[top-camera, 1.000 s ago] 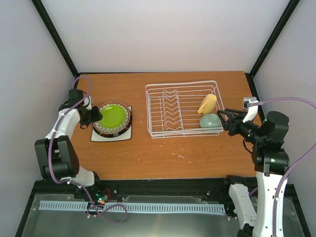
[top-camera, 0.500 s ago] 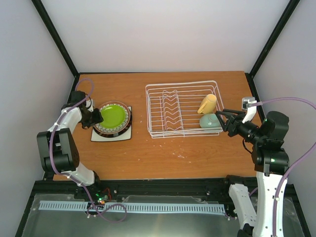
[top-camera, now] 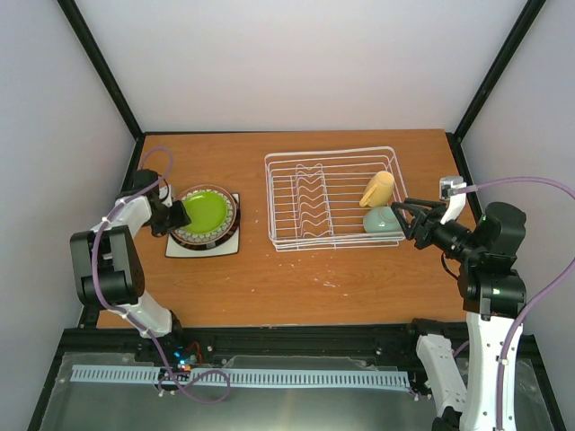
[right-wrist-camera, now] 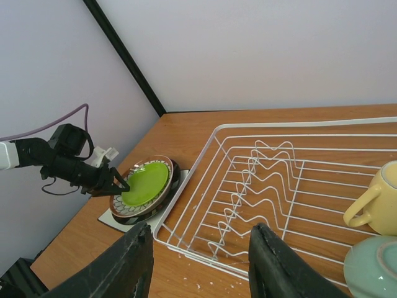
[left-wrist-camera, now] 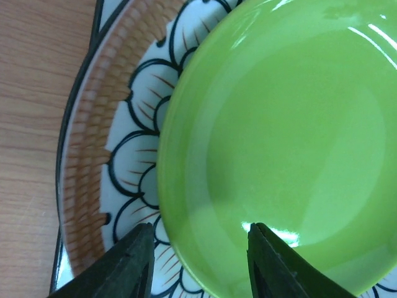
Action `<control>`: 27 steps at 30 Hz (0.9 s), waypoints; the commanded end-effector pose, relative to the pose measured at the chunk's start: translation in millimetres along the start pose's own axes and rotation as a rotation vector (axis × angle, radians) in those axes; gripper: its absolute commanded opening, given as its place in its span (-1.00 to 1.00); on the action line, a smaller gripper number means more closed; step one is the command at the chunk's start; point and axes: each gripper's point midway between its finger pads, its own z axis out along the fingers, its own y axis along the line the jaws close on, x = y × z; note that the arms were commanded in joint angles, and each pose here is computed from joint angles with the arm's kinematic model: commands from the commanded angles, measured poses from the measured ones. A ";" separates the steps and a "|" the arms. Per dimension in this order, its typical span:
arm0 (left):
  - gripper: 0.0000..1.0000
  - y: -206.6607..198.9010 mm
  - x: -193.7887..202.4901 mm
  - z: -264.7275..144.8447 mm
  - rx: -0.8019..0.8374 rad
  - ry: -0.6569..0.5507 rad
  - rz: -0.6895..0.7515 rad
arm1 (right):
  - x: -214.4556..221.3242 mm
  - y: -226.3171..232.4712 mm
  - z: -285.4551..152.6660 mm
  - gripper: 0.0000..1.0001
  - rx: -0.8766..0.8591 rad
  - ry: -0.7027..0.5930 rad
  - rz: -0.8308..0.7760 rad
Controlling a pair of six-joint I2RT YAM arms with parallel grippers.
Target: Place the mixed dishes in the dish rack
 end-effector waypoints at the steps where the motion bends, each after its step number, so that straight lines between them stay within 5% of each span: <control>1: -0.15 3.5 3.9 10.5 0.011 0.005 -0.001 | -10.1 10.3 -2.6 -0.13 -0.031 -0.026 -0.037; 7: -0.26 -0.7 11.6 23.6 0.059 0.027 -0.014 | -10.7 10.4 -2.2 -0.13 -0.034 -0.027 -0.036; 16: -0.98 -7.1 11.0 21.5 0.093 0.027 -0.010 | -12.5 11.0 -2.1 -0.13 -0.037 -0.029 -0.037; 27: -0.99 -37.4 -28.1 -40.7 0.173 -0.126 0.024 | -17.1 16.6 -1.7 -0.13 -0.073 -0.047 -0.025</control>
